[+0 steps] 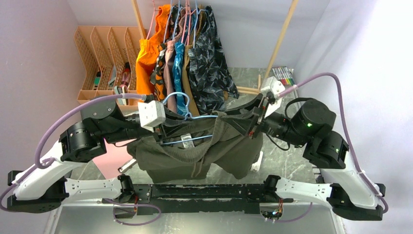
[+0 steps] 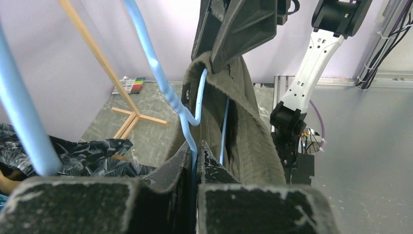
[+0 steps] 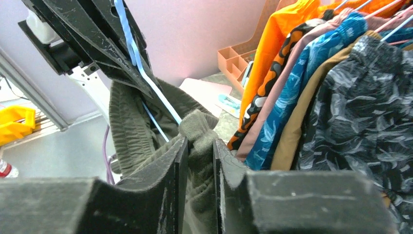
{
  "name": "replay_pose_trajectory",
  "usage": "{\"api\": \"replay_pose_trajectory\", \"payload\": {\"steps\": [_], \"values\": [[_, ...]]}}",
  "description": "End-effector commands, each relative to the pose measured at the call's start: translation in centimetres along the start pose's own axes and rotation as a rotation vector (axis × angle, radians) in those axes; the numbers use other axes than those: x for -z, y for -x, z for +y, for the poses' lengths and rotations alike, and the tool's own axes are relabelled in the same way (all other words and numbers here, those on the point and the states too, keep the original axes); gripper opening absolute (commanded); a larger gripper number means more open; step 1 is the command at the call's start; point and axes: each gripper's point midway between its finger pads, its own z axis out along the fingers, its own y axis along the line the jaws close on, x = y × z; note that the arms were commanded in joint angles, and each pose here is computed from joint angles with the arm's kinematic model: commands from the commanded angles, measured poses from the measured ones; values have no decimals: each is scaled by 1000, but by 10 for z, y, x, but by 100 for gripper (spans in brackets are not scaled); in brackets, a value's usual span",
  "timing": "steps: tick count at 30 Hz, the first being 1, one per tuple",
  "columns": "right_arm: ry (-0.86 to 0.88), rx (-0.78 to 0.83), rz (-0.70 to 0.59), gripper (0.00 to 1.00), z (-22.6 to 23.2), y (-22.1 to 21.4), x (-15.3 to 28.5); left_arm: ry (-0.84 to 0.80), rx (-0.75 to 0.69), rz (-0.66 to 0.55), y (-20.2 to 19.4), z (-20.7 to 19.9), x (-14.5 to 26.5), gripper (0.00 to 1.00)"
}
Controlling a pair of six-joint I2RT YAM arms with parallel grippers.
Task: Place the shorts on the hanger
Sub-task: Hang the shorts on the hanger.
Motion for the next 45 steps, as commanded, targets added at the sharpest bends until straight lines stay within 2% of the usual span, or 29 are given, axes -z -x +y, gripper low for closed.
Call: {"api": "replay_pose_trajectory", "payload": {"steps": [1, 4, 9, 11, 13, 15, 17, 21, 24, 26, 27, 30, 33, 38, 45], "values": [[-70, 6, -43, 22, -11, 7, 12, 8, -46, -166, 52, 3, 16, 7], [-140, -4, -49, 5, -22, 7, 23, 15, -49, -177, 54, 3, 19, 7], [-239, -47, -51, 1, -36, 6, 44, 24, -54, -202, 60, 5, 23, 7], [-266, -64, -46, 14, -39, 6, 53, 31, -57, -208, 62, 6, 24, 7], [-258, -75, -43, 40, -37, 8, 62, 39, -57, -215, 64, 7, 25, 7], [-222, -74, -56, 58, -29, 13, 72, 46, -59, -220, 65, 8, 26, 7], [-203, -69, -70, 65, -25, 18, 80, 53, -62, -222, 66, 10, 27, 7], [-180, -53, -45, 64, -22, 15, 79, 54, -69, -233, 71, 11, 25, 7], [-80, -37, 16, 53, -6, 5, 66, 56, -71, -236, 73, 12, 23, 7], [23, -24, 35, 50, 11, 6, 59, 53, -75, -236, 75, 12, 21, 7], [57, -19, 20, 50, 17, 12, 59, 50, -76, -237, 75, 11, 21, 7], [66, 4, -86, 61, 19, 45, 62, 12, -75, -220, 72, 5, 17, 7], [68, 37, -135, 65, 19, 67, 54, -70, -70, -177, 61, -8, 8, 7], [179, 64, -65, 65, 34, 59, 17, -178, -52, -97, 41, -25, -8, 7], [332, 52, 9, 60, 56, 39, -11, -199, -60, -96, 36, -27, -15, 7]]}}
